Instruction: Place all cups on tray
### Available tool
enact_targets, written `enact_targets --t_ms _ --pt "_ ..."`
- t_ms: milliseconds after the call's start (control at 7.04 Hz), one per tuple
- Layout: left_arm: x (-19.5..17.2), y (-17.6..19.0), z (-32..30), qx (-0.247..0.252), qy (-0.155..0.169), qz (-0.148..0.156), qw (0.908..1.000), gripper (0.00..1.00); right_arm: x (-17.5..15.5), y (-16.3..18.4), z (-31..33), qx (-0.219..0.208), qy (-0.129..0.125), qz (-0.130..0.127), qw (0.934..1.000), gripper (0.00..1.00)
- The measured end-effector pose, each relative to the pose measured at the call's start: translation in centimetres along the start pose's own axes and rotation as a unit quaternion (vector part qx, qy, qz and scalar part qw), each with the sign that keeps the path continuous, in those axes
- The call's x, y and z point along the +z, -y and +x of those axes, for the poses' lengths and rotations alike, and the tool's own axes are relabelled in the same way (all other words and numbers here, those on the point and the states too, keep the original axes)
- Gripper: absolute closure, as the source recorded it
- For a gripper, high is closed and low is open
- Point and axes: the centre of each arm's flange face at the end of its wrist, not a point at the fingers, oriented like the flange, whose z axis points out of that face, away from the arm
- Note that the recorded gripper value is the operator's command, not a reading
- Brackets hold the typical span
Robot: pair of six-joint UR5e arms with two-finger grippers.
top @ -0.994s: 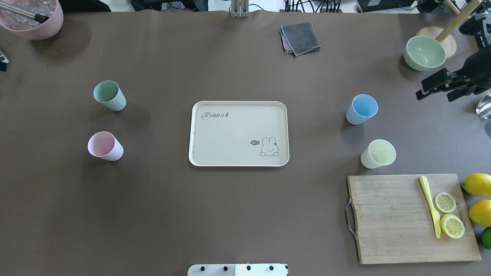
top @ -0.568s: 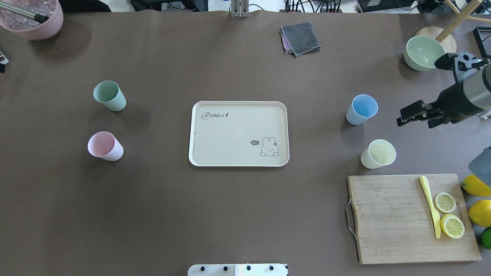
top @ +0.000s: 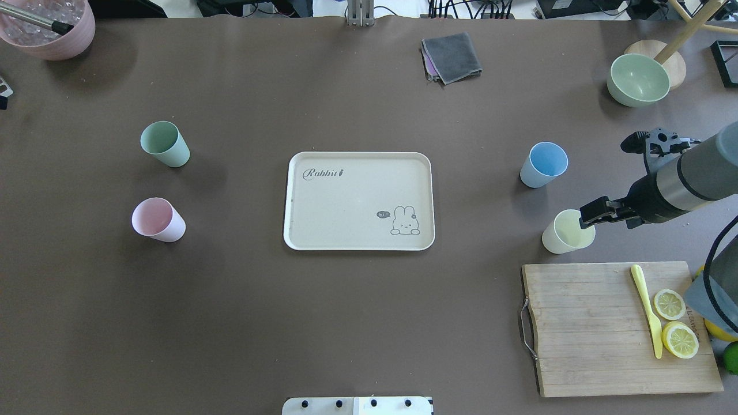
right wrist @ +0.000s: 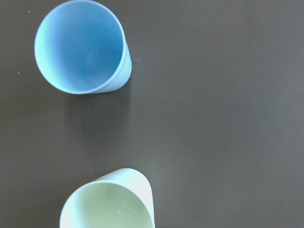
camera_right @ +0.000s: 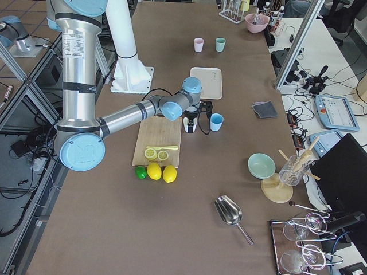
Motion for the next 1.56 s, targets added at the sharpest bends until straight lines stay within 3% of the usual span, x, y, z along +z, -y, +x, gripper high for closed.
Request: enact_targets --t_ms 142,284,426,568,1278,1562 --pt "0.6 -0.2 0.4 0.004 0.0 -0.005 1.0 0.02 1.5 0.2 0.5 -0.003 0.004 0.001 1.0 0.01" --pt "1.5 -0.6 1.4 0.006 -0.002 -0.012 0.9999 0.03 2.6 0.4 0.9 -0.005 0.008 0.002 1.0 0.08" --pt "2.4 -1.0 2.7 0.005 -0.006 -0.02 0.9998 0.03 2.9 0.5 0.9 -0.004 0.013 0.004 0.9999 0.67" --pt "3.3 -1.6 4.0 0.009 -0.012 -0.029 0.9995 0.03 2.7 0.5 0.6 0.001 0.018 0.006 0.9998 1.0" --pt "7.0 -5.7 11.6 -0.002 -0.041 -0.077 0.9962 0.03 1.9 0.6 -1.9 0.002 0.047 0.013 0.9988 1.0" --pt "8.5 -8.0 16.3 -0.015 -0.043 -0.081 0.9957 0.03 0.9 0.8 -2.9 0.003 0.061 0.011 0.9981 1.0"
